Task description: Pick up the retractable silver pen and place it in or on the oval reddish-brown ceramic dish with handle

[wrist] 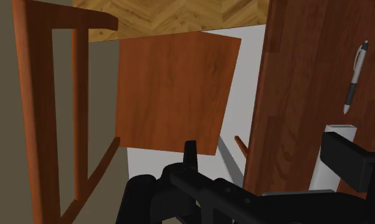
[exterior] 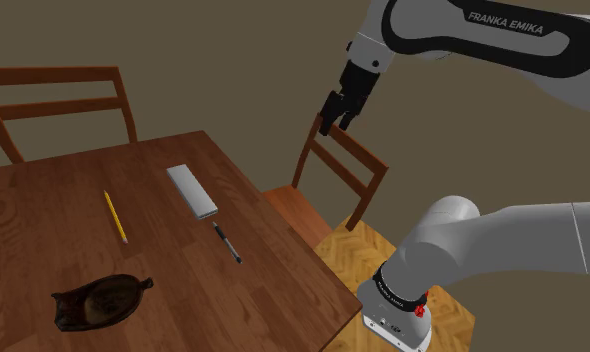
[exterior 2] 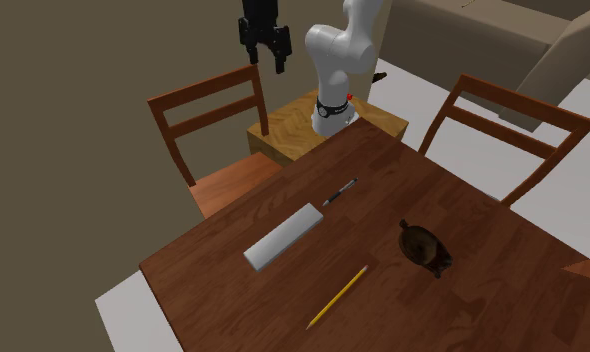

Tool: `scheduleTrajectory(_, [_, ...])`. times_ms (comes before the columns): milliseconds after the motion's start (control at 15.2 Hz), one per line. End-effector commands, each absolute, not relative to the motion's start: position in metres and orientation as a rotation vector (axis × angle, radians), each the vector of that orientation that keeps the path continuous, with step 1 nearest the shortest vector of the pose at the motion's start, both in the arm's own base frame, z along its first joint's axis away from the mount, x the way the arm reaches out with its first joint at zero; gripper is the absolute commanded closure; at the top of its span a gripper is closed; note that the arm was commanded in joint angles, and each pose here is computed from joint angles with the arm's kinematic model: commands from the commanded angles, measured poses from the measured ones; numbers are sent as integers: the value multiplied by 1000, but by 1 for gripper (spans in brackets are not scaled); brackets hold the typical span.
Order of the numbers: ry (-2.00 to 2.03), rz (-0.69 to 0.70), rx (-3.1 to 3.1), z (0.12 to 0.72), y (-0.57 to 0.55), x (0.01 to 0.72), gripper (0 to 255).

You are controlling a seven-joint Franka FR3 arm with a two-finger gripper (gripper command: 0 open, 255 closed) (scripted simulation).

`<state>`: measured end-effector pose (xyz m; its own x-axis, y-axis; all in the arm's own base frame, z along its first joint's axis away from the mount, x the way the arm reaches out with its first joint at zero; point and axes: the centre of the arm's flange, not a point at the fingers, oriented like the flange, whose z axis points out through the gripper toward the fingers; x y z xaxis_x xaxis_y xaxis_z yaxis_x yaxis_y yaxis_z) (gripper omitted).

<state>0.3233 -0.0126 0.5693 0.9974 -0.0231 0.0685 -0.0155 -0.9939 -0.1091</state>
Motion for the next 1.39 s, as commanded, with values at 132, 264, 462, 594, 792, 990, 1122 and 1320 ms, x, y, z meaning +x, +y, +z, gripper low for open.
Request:
scheduleTrajectory(132, [43,-99,-3033,555,10,325,0])
scheduleTrajectory(264, [56,-91,-3035,540,32,328,0])
scheduleTrajectory(462, [77,-80,-3039,518,65,331,0])
scheduleTrajectory(594, [90,-73,-3041,503,87,334,0])
scheduleTrajectory(792, [110,-62,-3044,481,120,338,0])
scheduleTrajectory(990, [131,-51,-3047,458,153,342,0])
scheduleTrajectory(1122, [144,-44,-3048,443,175,345,0])
scheduleTrajectory(1320, [165,-32,-3051,421,208,350,0])
